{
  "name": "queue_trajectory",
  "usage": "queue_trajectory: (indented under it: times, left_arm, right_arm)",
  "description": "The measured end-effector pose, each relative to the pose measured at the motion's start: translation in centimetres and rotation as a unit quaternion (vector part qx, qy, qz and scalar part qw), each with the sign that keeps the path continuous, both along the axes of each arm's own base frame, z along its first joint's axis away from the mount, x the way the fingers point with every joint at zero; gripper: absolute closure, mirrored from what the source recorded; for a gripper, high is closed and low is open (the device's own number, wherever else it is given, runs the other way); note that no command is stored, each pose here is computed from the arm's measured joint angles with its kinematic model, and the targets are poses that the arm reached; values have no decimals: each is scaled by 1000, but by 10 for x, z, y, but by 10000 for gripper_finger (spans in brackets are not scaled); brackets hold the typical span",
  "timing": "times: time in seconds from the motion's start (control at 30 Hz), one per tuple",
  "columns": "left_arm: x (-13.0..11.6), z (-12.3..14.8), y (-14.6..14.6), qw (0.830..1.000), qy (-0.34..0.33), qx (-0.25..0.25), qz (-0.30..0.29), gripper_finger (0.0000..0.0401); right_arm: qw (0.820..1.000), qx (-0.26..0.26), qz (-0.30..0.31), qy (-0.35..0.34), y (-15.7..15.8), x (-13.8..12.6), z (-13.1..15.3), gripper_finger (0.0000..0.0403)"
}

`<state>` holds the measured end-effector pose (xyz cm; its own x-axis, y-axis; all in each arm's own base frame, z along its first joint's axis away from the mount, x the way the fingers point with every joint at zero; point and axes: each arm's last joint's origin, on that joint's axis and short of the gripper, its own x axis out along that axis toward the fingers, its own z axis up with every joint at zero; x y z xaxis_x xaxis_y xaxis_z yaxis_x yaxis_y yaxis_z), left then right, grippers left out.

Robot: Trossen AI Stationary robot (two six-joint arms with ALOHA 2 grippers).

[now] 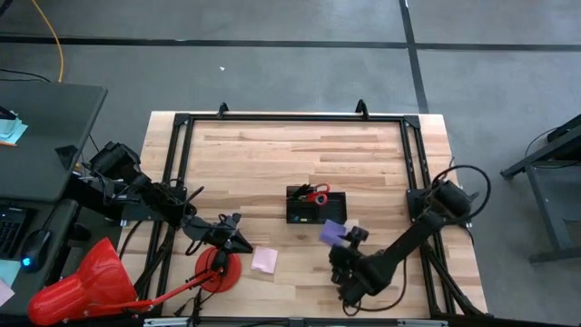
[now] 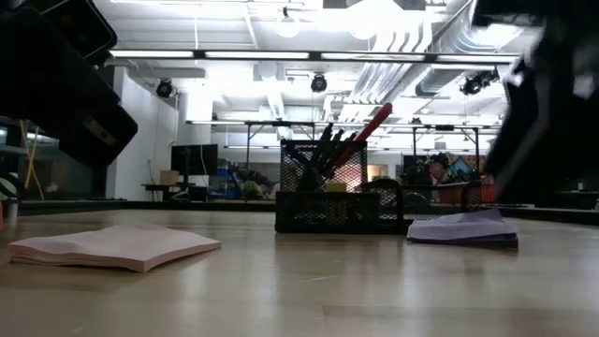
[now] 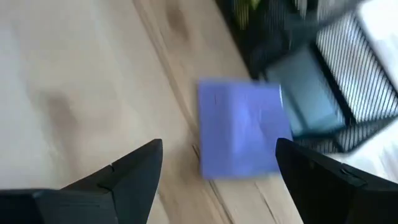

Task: Pick and place office supplies into organizer
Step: Put the violet sticky note into the black desk organizer

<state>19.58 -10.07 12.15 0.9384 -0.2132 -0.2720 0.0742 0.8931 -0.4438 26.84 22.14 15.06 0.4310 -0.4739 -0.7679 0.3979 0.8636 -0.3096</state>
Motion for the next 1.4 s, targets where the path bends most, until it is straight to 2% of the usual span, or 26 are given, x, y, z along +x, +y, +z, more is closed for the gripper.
queue_trajectory:
  times: [0.2, 0.53, 0.7, 0.87, 1.13, 1.4]
  left_arm:
    - [0, 0, 0, 1000, 0, 1, -1, 373]
    - [0, 0, 0, 1000, 0, 3, 1, 373]
    - [0, -1, 0, 1000, 1, 4, 1, 373]
    - [0, -1, 0, 1000, 2, 4, 1, 373]
    - [0, -1, 0, 1000, 2, 3, 2, 373]
    - [0, -1, 0, 1000, 3, 2, 4, 373]
  right_arm:
    - [996, -7, 8, 91, -7, 4, -26, 96]
    - [988, -72, 34, 135, -14, 3, -35, 96]
    - [985, -65, 36, 156, -19, 6, -36, 110]
    - [986, -45, 34, 158, -20, 9, -37, 182]
    - [989, -42, 21, 144, -20, 10, -40, 379]
    - [992, -43, -1, 119, -19, 10, -40, 396]
